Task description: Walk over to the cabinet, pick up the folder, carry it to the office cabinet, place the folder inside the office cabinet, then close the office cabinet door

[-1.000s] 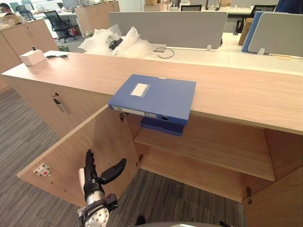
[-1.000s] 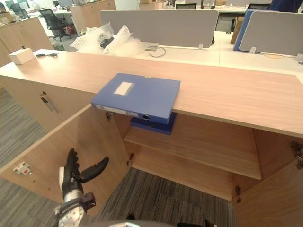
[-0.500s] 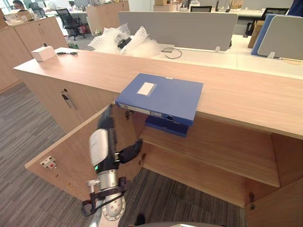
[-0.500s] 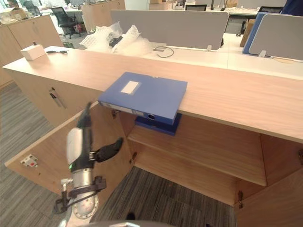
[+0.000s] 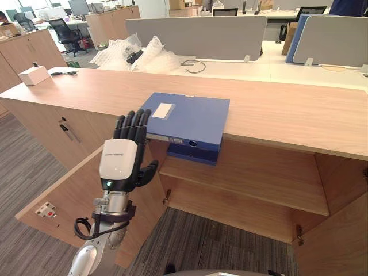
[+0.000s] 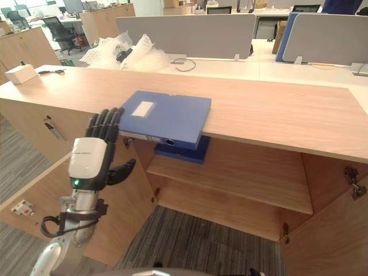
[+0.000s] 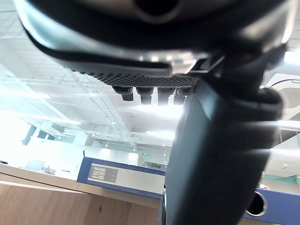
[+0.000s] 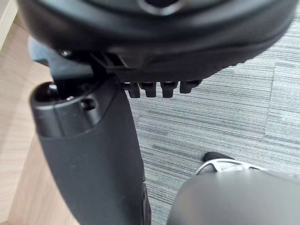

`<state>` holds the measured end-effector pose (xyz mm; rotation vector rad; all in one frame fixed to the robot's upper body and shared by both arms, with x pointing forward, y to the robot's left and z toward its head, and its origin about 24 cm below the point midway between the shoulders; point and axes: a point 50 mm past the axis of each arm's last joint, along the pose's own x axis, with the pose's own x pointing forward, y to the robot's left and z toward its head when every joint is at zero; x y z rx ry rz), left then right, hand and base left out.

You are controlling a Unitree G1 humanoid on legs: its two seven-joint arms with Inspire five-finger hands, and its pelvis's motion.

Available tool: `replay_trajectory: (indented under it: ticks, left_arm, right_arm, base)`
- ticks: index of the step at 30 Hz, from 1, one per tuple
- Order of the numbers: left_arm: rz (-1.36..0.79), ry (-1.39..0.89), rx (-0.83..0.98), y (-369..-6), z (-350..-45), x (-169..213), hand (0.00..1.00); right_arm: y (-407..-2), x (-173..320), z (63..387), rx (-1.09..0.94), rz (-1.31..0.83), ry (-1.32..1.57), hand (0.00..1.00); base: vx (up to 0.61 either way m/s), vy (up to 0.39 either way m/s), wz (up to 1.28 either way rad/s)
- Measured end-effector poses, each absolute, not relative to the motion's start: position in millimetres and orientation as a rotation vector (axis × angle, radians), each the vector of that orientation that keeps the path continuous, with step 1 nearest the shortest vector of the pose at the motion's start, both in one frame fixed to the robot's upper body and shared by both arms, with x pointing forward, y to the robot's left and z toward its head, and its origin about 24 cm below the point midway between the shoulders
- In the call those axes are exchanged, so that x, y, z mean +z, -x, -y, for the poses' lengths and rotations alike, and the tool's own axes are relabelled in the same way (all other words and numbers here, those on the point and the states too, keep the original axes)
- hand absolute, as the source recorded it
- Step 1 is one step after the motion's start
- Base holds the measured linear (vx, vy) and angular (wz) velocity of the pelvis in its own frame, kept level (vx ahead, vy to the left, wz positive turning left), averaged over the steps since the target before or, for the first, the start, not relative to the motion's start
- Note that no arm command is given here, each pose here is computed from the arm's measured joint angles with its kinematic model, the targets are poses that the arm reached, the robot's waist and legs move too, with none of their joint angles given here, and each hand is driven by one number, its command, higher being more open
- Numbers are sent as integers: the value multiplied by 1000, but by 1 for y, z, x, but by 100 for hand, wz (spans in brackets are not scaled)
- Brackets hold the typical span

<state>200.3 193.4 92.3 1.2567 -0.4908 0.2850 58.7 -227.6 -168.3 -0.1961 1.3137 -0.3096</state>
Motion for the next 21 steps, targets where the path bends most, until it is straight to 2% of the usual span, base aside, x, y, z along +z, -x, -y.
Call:
replay_trajectory:
  ticks: [10,21]
  left_arm:
    - [478,-1321,359,-205,-207,99,100]
    - [323,-1313,359,-214,-214,71,100]
  right_arm:
    - [-58,-169,227,-353,-1311,137,100]
    - [-64,-167,227,-355,-1283,134,100]
  base:
    - [9,-6,-9]
    - [-18,4,-7]
